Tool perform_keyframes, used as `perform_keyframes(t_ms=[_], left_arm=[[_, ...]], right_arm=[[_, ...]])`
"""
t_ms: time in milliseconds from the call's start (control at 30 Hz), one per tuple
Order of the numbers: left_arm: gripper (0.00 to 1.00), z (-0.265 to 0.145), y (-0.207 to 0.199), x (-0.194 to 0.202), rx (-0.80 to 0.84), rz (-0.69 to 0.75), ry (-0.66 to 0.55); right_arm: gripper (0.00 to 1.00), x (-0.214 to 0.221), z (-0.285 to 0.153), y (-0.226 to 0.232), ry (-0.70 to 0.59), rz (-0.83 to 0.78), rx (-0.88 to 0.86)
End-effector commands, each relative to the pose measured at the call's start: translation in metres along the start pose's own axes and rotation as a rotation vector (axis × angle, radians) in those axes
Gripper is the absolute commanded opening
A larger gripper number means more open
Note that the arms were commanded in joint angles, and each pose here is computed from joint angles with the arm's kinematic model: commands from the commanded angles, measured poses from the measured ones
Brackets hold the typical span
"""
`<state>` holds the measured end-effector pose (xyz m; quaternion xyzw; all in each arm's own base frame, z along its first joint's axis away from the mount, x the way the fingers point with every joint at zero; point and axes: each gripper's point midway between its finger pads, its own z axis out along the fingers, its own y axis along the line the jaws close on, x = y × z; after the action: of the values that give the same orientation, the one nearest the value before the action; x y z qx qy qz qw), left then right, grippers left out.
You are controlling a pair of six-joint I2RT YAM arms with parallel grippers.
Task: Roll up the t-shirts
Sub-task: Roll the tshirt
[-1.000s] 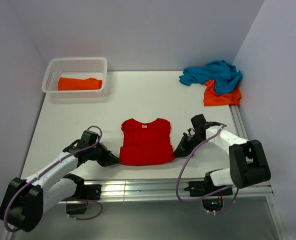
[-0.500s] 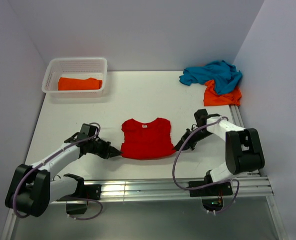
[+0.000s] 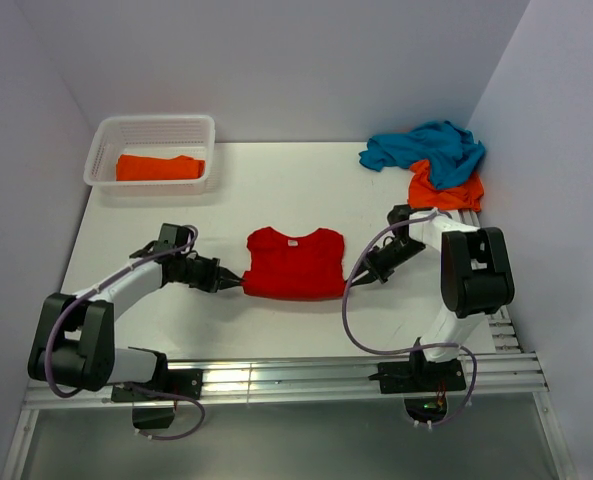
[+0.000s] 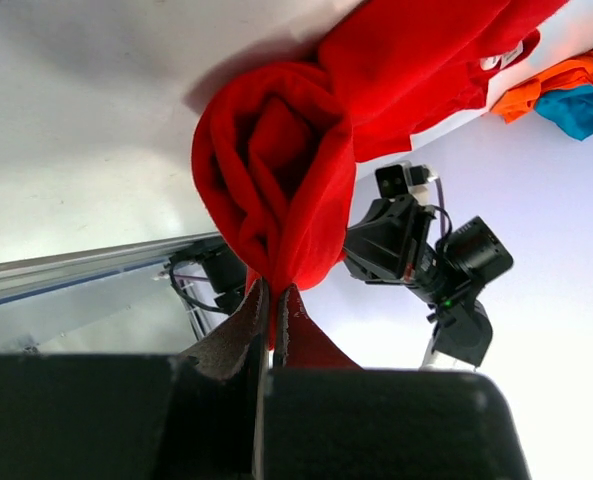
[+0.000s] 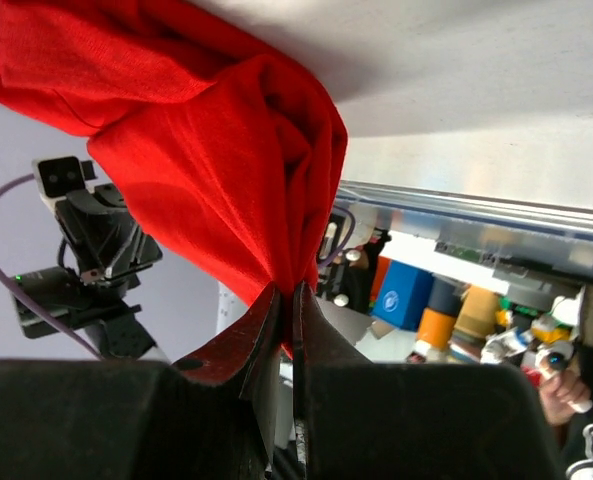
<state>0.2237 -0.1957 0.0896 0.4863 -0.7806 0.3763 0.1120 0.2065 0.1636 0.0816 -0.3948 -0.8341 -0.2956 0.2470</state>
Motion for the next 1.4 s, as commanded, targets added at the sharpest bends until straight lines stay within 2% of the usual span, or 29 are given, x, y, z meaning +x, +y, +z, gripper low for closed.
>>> perform_keyframes(t_ms=[0,267,433,733,1100,1367], left_arm=[[0.0,-0.003,-0.019,0.002,0.039,-0.022,0.021],[0.0,-0.003,-0.04,-0.004,0.027,-0.017,-0.009],[0.0,0.004,-0.036,-0.009,0.058,-0.111,-0.001],[0.01,0.009,-0.06,-0.02,0.085,-0.173,-0.024],[0.0,0.03,-0.067,-0.048,0.109,-0.358,-0.041],[0.01,0.047,-0.079,-0.073,0.085,-0.387,-0.049]], right_arm=[[0.0,-0.001,-0.006,0.005,0.035,0.081,-0.004],[0.0,-0.009,-0.012,0.011,0.025,0.102,-0.008],[0.0,-0.016,-0.011,0.012,0.041,0.169,-0.025],[0.0,-0.038,-0.018,0.026,0.021,0.274,-0.055],[0.0,-0.071,-0.02,0.045,-0.005,0.406,-0.075],[0.0,-0.094,-0.02,0.062,-0.028,0.464,-0.066]])
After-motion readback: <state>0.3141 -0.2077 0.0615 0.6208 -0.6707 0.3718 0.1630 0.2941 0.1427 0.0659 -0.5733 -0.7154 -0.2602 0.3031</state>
